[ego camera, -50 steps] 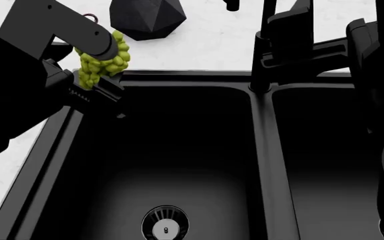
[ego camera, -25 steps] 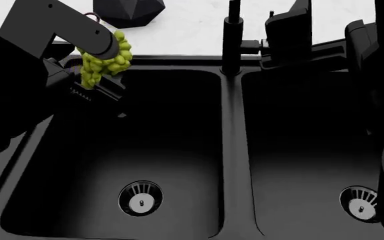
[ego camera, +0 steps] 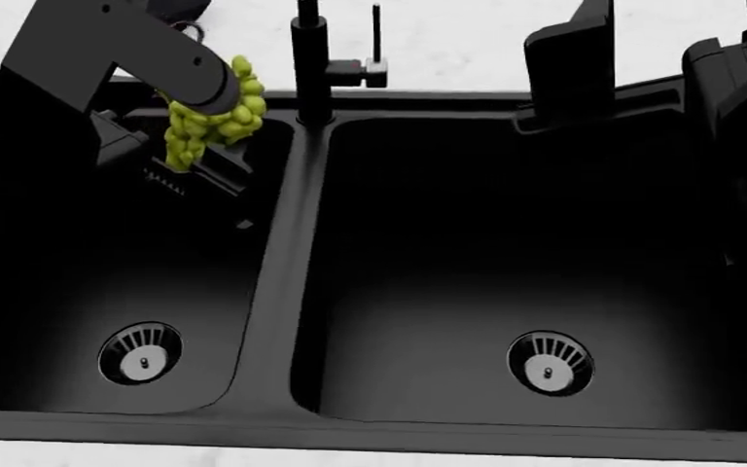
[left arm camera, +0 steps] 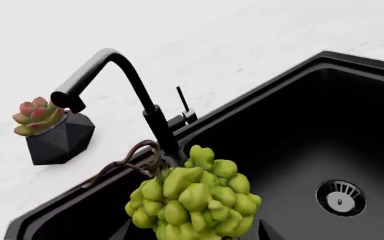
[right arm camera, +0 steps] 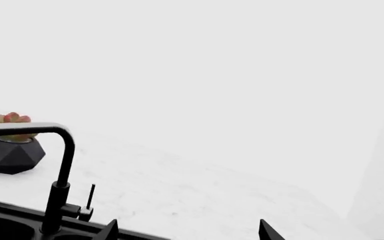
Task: Pick the grape from the sink and place it on the plate located on the counter
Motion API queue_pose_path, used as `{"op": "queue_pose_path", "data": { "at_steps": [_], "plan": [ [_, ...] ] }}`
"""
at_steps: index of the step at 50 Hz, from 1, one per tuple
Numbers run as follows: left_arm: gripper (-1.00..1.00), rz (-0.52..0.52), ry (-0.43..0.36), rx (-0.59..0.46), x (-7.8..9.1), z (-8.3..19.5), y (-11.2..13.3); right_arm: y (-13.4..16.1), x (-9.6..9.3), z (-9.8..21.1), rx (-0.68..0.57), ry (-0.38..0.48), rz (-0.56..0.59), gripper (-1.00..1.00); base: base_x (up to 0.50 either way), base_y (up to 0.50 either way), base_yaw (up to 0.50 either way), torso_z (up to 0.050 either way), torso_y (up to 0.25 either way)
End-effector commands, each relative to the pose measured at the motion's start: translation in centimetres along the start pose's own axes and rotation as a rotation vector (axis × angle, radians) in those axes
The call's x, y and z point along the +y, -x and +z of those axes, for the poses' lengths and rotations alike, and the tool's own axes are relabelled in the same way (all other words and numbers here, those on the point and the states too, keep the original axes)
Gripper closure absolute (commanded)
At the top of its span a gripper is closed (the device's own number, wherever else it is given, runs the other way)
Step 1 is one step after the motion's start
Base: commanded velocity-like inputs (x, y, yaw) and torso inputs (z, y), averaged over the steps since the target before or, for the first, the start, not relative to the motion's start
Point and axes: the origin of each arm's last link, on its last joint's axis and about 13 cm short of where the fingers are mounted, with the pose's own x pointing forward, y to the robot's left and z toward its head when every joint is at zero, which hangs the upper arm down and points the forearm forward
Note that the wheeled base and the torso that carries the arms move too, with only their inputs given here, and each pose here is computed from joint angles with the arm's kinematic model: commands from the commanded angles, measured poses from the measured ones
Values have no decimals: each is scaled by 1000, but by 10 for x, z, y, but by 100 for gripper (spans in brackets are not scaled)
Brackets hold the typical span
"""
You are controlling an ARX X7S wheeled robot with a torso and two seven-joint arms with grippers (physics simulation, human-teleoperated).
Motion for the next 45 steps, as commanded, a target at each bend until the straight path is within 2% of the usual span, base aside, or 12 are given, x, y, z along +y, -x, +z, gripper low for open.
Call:
{"op": "queue_pose_path", "data": {
  "at_steps": [1,45],
  "plan": [
    [100,30,44,-40,-1,-1,-3,-1,2,0,-15,-27,12,-100,-105,-500,0,0,0],
    [100,20,30,-52,-3,1,-4,0,1,-2,-13,-24,9,-100,-65,-500,0,0,0]
  ]
}}
